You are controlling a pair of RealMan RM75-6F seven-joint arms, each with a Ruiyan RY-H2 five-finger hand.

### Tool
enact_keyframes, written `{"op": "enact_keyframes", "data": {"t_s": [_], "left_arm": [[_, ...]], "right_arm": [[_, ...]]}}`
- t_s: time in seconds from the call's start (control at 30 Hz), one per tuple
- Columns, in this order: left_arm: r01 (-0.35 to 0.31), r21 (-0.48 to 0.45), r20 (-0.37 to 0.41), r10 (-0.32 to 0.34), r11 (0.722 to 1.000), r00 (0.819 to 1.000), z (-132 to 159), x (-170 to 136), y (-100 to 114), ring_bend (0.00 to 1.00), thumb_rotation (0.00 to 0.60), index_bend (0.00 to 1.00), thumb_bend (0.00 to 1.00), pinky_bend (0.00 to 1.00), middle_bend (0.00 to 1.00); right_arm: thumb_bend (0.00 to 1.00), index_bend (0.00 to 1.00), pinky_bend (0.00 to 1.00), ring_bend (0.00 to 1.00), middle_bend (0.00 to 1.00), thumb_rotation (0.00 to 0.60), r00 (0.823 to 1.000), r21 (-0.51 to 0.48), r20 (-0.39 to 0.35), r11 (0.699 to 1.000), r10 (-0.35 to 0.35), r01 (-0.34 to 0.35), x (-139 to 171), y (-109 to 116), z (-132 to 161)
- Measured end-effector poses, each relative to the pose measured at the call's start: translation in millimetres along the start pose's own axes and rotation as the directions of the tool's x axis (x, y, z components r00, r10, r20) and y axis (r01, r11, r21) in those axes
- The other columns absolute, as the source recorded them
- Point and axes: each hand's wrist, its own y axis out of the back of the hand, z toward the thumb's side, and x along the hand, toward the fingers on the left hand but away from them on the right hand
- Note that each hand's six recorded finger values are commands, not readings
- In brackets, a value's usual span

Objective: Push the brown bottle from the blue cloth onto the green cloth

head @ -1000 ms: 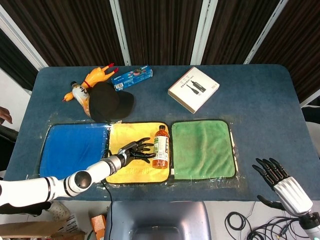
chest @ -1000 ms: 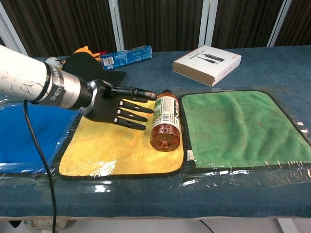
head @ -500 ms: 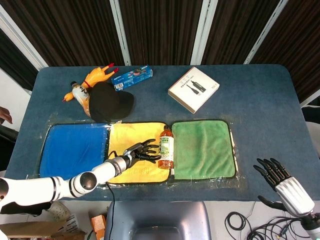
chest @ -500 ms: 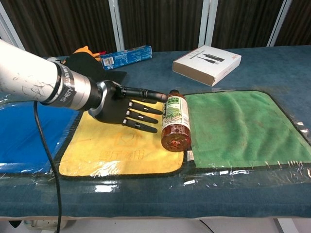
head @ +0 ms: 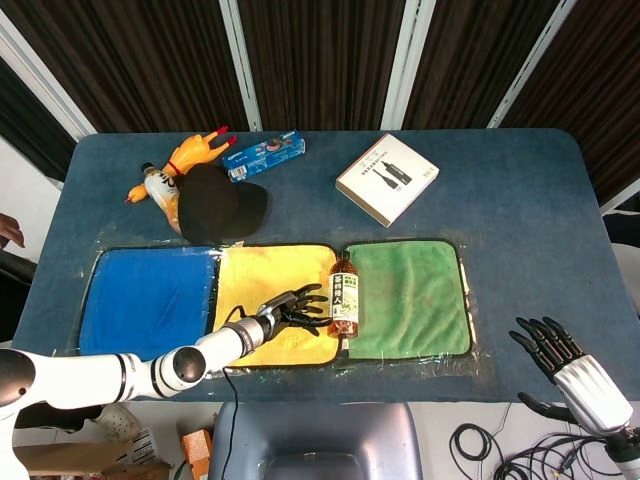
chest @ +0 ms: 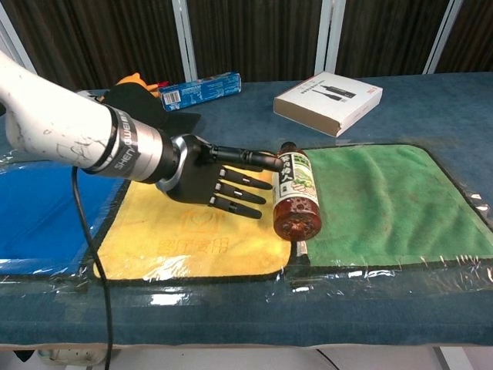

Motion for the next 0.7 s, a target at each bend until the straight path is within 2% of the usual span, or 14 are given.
{"op": "enact_keyframes", "data": {"t_s": [0.33, 0.7], "left_arm": [[0.047, 0.001, 0.016, -0.047, 0.999, 0.999, 6, 14, -25, 0.15, 0.600, 0.00, 0.20, 0.48, 0.12], [0.100, 0.011, -0.002, -0.100, 0.995, 0.995, 2, 26, -50, 0.15, 0.600, 0.00, 0.20, 0.48, 0.12]], "right_arm": [[0.14, 0.00, 0.00, 0.00, 0.00, 0.600, 1.000, -0.012, -0.002, 1.000, -0.004, 0.004, 3, 3, -1], [0.14, 0.00, 0.00, 0.00, 0.00, 0.600, 1.000, -0.022, -0.002, 1.000, -0.006, 0.006, 3, 6, -3]]}}
